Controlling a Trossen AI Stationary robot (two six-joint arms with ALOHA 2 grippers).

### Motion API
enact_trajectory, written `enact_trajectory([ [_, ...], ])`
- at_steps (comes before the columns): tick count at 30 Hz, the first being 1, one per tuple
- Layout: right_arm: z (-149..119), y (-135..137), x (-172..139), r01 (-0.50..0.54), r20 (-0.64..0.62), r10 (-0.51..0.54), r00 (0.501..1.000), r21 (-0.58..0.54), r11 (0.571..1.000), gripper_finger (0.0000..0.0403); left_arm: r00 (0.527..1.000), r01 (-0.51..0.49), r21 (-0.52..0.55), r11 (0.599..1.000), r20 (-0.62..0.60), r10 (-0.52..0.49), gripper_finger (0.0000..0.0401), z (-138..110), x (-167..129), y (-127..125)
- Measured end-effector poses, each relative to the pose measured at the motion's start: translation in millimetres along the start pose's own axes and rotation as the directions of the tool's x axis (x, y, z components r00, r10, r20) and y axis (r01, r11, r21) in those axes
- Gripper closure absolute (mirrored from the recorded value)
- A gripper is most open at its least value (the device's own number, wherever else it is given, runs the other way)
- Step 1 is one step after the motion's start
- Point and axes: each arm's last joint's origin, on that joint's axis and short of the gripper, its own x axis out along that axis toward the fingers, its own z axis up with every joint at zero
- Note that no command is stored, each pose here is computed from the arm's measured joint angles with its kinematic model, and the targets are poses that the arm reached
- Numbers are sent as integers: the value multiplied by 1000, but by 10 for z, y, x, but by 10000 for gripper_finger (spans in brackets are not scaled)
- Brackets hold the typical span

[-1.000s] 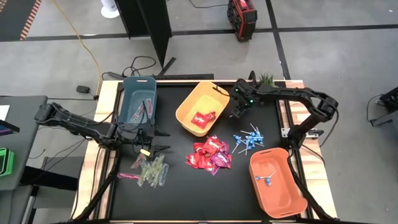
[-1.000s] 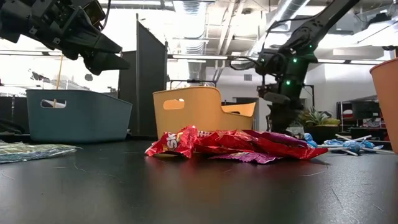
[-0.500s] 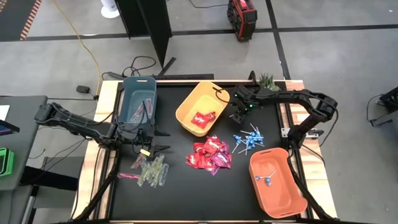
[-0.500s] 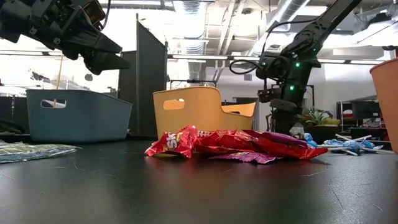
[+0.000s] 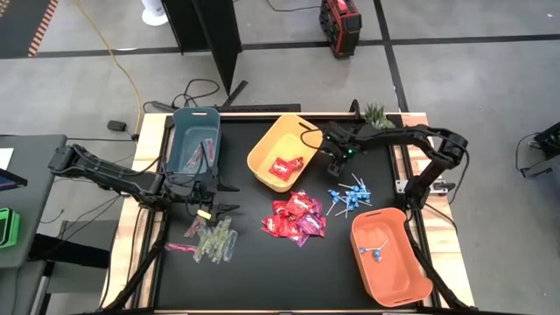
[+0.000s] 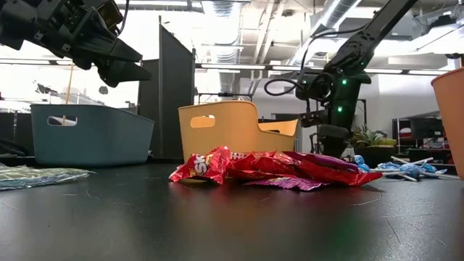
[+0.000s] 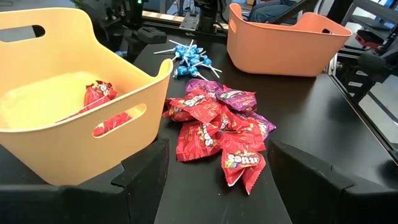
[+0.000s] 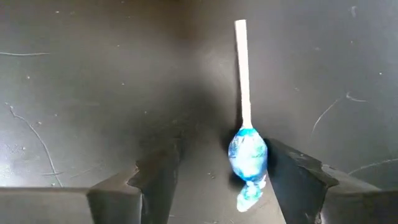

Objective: Sort candy
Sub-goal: Put the blue lollipop into the orange bin

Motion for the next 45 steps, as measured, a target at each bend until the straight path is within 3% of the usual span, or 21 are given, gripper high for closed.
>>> enact_trajectory([
  [4,-1,52,-6,-2,-2,2,1000,-1,1000,188,1000,0,0,1000,0,0,134,0,0,0],
  [13,-28,130,-7,-21,-33,22,999,35,999,336,1000,0,0,1000,0,0,134,0,0,0],
  [17,-39,187,-11,-28,-46,31,998,65,998,370,1000,0,0,1000,0,0,134,0,0,0],
  [23,-65,352,-101,-49,-48,52,997,70,996,370,1000,-1,0,1000,0,1,134,0,0,0],
  [27,-118,475,-273,-105,-37,108,993,80,991,371,1000,0,-2,1000,0,0,134,1,0,0],
  [31,-170,572,-477,-99,-7,100,995,73,992,371,1000,0,-3,1000,0,0,134,0,0,0],
  [40,-367,797,-1023,-153,126,148,981,33,988,367,1000,0,-5,1000,1,0,134,1,0,0],
  [45,-561,946,-1361,-231,219,226,949,-6,973,367,1000,0,-5,1000,1,0,134,0,0,0],
])
